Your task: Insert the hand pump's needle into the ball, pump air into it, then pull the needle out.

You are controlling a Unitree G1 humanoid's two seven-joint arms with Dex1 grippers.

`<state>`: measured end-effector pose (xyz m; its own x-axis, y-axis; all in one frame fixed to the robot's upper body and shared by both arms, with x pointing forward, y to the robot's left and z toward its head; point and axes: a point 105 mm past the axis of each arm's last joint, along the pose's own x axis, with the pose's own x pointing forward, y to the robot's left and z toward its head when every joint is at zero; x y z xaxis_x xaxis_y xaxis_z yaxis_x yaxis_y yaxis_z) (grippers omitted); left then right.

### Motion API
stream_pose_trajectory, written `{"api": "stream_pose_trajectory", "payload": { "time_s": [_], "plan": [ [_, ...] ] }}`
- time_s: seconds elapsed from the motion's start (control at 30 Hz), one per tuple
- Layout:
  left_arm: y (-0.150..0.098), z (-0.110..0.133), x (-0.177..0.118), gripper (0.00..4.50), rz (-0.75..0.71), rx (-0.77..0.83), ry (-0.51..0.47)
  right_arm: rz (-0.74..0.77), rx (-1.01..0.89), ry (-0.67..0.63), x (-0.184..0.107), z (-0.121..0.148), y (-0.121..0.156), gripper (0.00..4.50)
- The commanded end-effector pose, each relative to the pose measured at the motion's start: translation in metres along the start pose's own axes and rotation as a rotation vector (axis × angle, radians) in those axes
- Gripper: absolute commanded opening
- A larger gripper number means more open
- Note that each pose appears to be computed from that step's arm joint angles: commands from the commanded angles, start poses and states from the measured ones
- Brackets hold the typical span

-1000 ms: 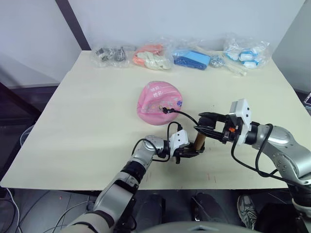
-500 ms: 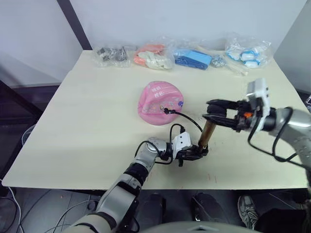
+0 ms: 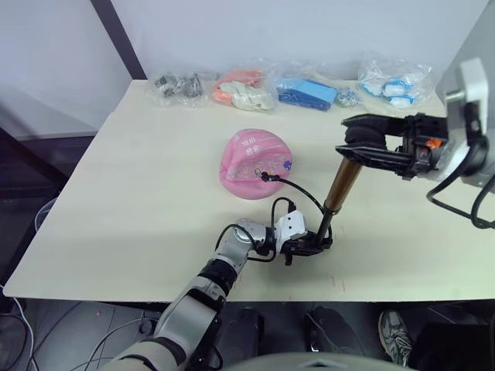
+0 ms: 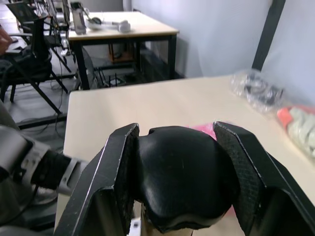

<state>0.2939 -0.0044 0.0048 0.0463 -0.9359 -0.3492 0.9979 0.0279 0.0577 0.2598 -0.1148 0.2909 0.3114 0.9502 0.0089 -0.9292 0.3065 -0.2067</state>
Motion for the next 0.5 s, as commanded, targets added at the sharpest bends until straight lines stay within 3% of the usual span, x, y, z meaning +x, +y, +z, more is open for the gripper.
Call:
{"api": "stream_pose_trajectory", "payload": {
  "time_s": [0.03, 0.23, 0.5],
  "plan": [
    [-0.020, -0.029, 0.005, 1.11, -0.080, -0.054, 0.109, -0.006, -0.073, -0.061, -0.005, 0.022, 0.003, 1.93],
    [-0.020, -0.029, 0.006, 1.11, -0.078, -0.051, 0.108, -0.016, -0.012, 0.075, -0.003, -0.036, 0.006, 1.93],
    [-0.019, -0.027, 0.006, 1.11, -0.079, -0.039, 0.109, -0.009, 0.088, 0.120, 0.004, -0.095, 0.019, 1.93]
  ]
}}
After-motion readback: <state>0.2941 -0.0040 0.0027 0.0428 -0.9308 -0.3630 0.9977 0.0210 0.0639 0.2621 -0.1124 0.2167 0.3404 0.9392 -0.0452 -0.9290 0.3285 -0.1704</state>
